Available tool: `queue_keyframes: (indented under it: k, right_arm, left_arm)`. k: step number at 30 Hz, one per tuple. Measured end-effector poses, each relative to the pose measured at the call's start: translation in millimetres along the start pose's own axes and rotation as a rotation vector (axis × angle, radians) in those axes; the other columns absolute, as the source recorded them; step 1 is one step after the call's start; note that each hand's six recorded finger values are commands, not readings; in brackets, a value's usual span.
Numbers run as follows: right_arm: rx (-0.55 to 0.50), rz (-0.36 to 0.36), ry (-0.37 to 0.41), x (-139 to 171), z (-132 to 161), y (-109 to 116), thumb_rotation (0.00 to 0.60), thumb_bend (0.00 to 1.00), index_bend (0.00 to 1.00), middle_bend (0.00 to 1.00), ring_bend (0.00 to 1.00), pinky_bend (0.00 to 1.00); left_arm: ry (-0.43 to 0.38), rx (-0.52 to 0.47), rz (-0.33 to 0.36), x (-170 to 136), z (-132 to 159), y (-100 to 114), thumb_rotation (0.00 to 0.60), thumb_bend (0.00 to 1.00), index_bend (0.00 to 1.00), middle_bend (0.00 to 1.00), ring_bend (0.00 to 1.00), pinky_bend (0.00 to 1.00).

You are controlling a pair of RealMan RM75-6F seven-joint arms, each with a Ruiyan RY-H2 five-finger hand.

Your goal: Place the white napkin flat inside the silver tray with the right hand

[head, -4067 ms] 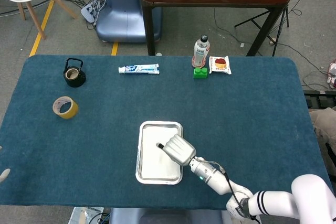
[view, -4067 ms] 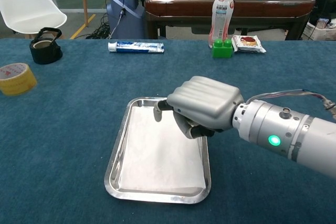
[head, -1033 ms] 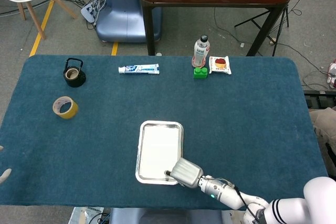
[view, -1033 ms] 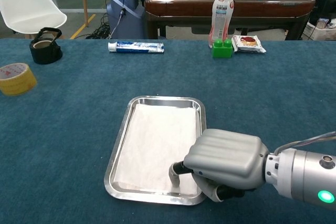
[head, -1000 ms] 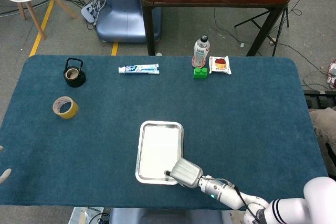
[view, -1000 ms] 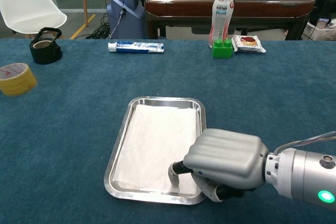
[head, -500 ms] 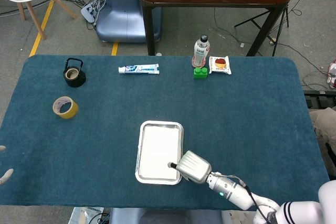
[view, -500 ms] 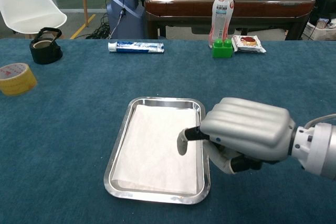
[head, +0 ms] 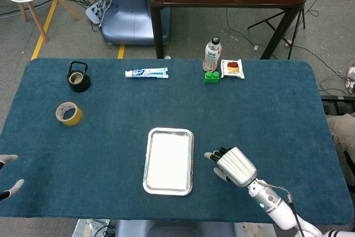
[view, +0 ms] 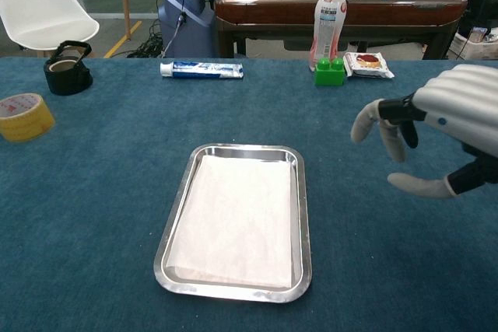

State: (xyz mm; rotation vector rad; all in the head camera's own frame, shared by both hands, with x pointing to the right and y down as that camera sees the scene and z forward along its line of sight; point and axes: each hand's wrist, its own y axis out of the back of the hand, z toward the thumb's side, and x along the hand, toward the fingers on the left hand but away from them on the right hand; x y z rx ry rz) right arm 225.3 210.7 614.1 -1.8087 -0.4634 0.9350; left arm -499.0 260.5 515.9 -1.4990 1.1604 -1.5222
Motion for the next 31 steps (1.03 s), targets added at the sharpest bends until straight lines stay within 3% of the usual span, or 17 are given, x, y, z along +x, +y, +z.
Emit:
queue_keyframes:
  k: [4,7,11,17,24,31]
  right_arm:
    - [-0.003,-0.036,-0.111,20.9,-19.4,5.1,0.600,0.33,0.34,0.53,0.45,0.57]
    - [-0.007,-0.049,-0.209,41.3,-36.3,6.6,0.600,0.33,0.34,0.53,0.43,0.51]
    - [-0.028,-0.061,-0.314,64.4,-56.9,8.0,0.600,0.33,0.34,0.53,0.43,0.50]
    - [-0.085,-0.076,-0.405,83.1,-82.1,6.3,0.600,0.33,0.34,0.53,0.43,0.50]
    - [-0.115,-0.102,-0.461,96.8,-104.6,5.3,0.600,0.33,0.34,0.53,0.43,0.50]
    - [-0.145,-0.145,-0.457,100.0,-111.7,11.0,0.600,0.33,0.35,0.53,0.43,0.50]
  left_arm:
    - [-0.034,0.000,0.007,0.0,8.0,-3.7,0.600,0.17,0.34,0.36,0.30,0.49]
    - [-0.066,0.001,0.011,-1.1,15.4,-7.5,0.600,0.17,0.34,0.36,0.30,0.49]
    - [-0.106,0.002,0.010,-3.4,24.8,-12.4,0.600,0.17,0.34,0.36,0.30,0.49]
    - [-0.143,0.003,0.008,-4.6,33.6,-20.1,0.600,0.17,0.34,0.36,0.30,0.50]
    - [-0.148,0.005,-0.005,-1.9,35.2,-24.6,0.600,0.17,0.34,0.36,0.30,0.50]
    - [-0.158,0.004,-0.026,-0.1,37.3,-28.9,0.600,0.17,0.34,0.36,0.30,0.50]
